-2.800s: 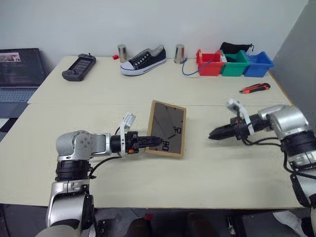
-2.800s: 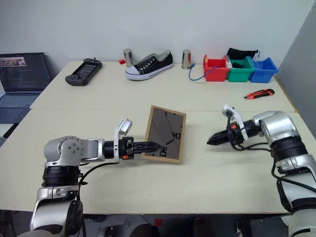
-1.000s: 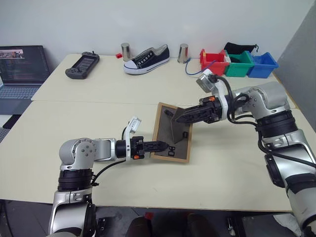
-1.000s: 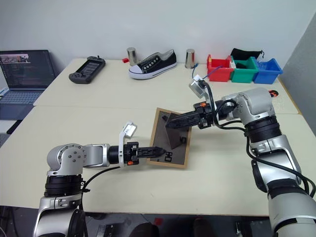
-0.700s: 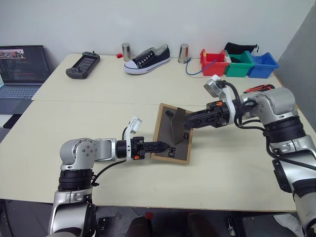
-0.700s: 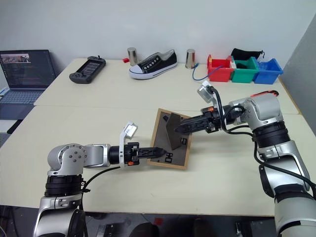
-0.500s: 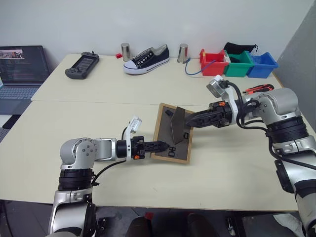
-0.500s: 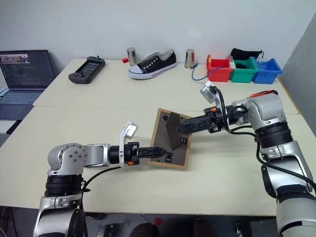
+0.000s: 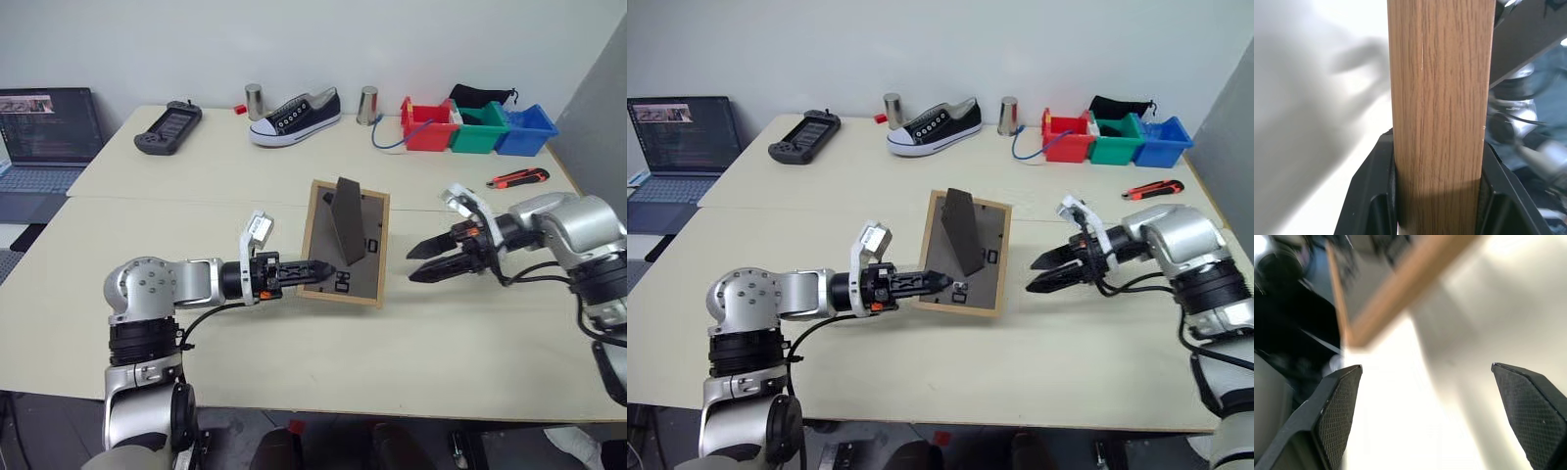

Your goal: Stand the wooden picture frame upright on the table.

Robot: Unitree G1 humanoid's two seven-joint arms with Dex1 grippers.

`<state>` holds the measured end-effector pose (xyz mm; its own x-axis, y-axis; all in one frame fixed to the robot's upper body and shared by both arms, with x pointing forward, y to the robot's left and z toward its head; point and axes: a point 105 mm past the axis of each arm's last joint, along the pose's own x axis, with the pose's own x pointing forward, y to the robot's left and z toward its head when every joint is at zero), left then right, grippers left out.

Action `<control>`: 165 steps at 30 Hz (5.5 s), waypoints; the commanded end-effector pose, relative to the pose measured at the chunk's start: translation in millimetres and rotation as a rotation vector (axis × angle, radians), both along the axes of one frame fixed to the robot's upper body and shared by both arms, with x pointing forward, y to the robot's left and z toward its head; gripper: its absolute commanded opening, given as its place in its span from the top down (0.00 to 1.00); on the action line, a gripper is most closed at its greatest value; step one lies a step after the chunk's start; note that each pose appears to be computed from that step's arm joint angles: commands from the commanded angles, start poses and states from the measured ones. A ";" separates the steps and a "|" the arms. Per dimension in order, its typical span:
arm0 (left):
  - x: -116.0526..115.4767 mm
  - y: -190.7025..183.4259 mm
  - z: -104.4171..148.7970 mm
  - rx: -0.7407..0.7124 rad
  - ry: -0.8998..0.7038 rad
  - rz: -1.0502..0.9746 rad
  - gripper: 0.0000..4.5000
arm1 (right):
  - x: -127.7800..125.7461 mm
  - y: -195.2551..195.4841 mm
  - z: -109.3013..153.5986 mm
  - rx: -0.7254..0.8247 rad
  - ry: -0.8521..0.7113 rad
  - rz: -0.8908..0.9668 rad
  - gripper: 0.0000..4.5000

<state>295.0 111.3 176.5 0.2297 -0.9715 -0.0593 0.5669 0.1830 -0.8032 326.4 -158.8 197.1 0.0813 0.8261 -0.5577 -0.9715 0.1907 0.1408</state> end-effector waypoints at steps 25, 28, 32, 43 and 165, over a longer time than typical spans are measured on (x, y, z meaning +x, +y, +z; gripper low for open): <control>-2.1 -3.9 17.3 -0.241 0.222 -0.025 0.71 | -30.5 54.1 6.9 0.250 -1.808 0.596 0.00; -3.6 -3.3 16.0 -0.239 0.219 -0.022 0.71 | -28.0 54.7 5.7 0.236 -1.797 0.602 0.00; -3.9 -5.8 15.9 -0.242 0.212 -0.019 0.71 | -31.6 56.4 0.8 0.240 -1.788 0.623 0.00; -3.7 -19.9 12.8 -0.257 0.218 -0.025 0.71 | -39.7 80.8 15.1 0.327 -1.901 0.656 0.00; -23.4 68.4 57.5 0.250 -0.389 0.190 0.00 | 50.7 103.2 60.8 0.666 -0.184 -0.097 0.71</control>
